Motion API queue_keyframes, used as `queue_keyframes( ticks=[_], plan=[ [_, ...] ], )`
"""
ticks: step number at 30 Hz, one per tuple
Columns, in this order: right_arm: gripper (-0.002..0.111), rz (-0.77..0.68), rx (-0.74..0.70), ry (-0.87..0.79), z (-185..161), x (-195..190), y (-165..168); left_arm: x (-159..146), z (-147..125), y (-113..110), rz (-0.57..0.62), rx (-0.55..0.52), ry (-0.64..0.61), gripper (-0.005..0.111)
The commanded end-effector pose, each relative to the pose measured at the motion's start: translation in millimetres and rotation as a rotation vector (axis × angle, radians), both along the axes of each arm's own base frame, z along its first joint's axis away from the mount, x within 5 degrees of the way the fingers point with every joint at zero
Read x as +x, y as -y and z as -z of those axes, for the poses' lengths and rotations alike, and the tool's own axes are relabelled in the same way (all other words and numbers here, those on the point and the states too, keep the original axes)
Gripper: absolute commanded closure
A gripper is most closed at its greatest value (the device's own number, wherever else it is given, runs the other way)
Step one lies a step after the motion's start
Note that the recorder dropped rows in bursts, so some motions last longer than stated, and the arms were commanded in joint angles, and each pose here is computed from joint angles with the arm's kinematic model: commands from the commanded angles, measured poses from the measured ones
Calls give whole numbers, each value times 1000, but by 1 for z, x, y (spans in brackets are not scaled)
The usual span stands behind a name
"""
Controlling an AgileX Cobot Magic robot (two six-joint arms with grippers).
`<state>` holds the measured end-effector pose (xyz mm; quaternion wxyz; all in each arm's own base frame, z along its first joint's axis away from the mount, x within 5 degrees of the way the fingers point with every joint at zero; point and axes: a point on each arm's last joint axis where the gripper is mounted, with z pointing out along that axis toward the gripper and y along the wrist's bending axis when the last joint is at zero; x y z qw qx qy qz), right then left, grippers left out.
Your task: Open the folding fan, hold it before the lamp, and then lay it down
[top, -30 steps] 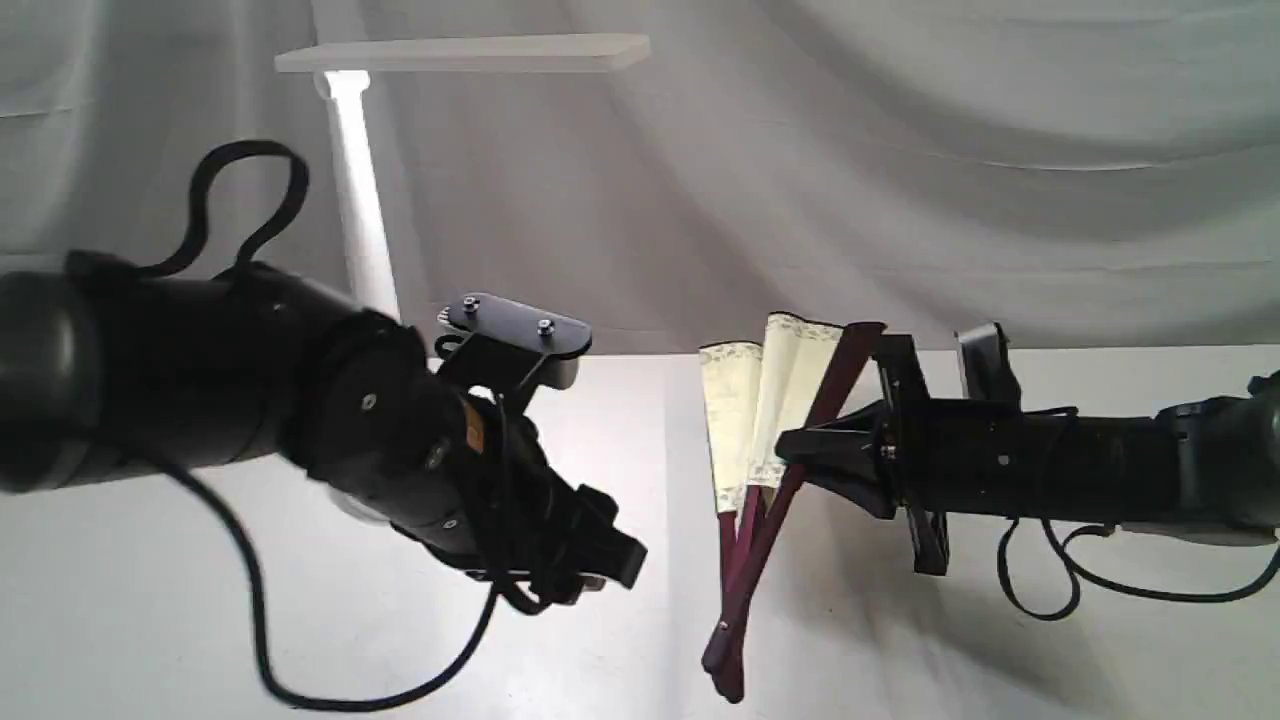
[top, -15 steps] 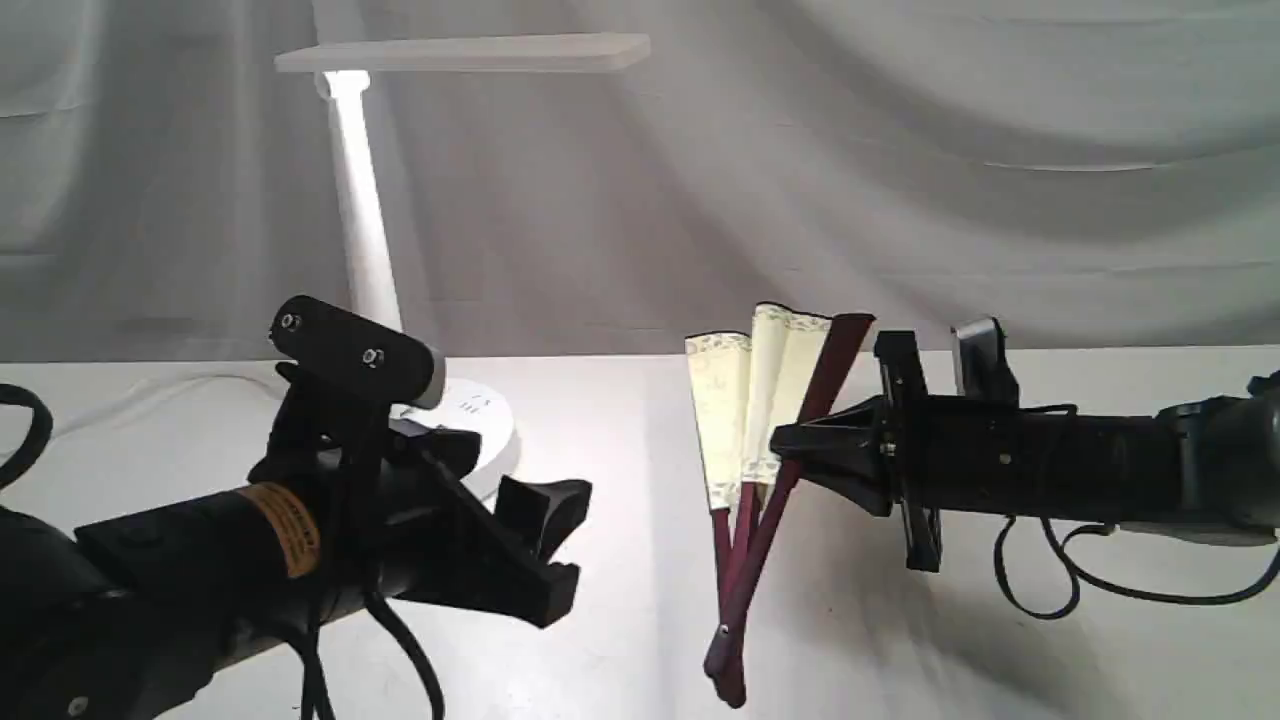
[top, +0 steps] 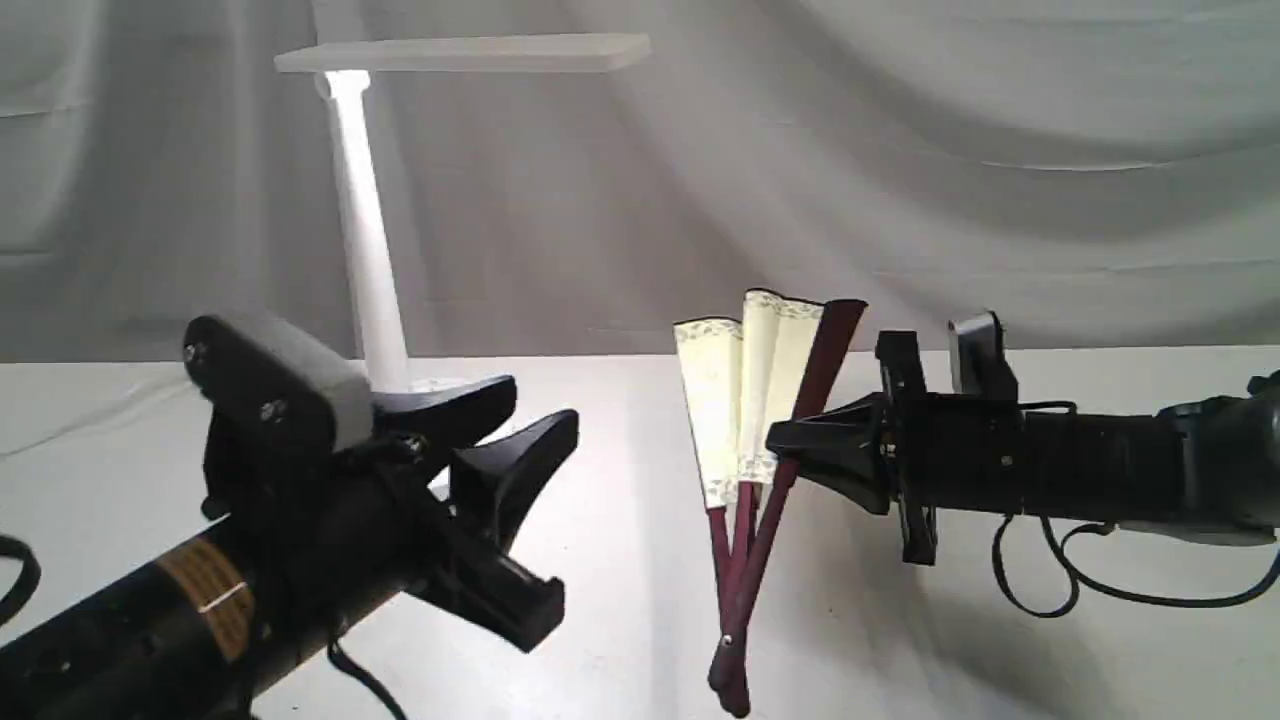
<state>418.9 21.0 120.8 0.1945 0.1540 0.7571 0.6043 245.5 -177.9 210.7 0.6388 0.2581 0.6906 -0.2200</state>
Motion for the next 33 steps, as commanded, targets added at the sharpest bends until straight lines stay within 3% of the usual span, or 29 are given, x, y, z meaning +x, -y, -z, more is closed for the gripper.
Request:
queue_keyframes(
  ticks=[1, 9, 12, 14, 16, 19, 27, 33],
  plan=[
    [108, -10, 17, 26, -3, -1, 0, -13, 5, -8, 11, -81, 45, 74],
    [108, -13, 17, 26, -3, -1, -1, -32, 10, -20, 22, -207, 86, 63],
    [108, -23, 9, 25, -2, -2, -2, -31, 17, -20, 11, -237, 25, 63],
    [108, -23, 9, 25, -2, -2, -2, -26, 28, -22, -39, -306, -76, 63],
    [108, -23, 9, 25, -2, -2, -2, -19, 41, -26, -126, -456, -231, 63],
    [108, -45, -7, 20, -1, -4, -2, -7, 57, -25, -201, -593, -370, 63],
    [108, -112, -63, 29, -4, -9, -4, 39, 83, -24, -158, -905, -676, 61],
    [108, -128, -88, 79, -23, -11, -4, 77, 92, -23, -39, -1040, -858, 40]
  ],
)
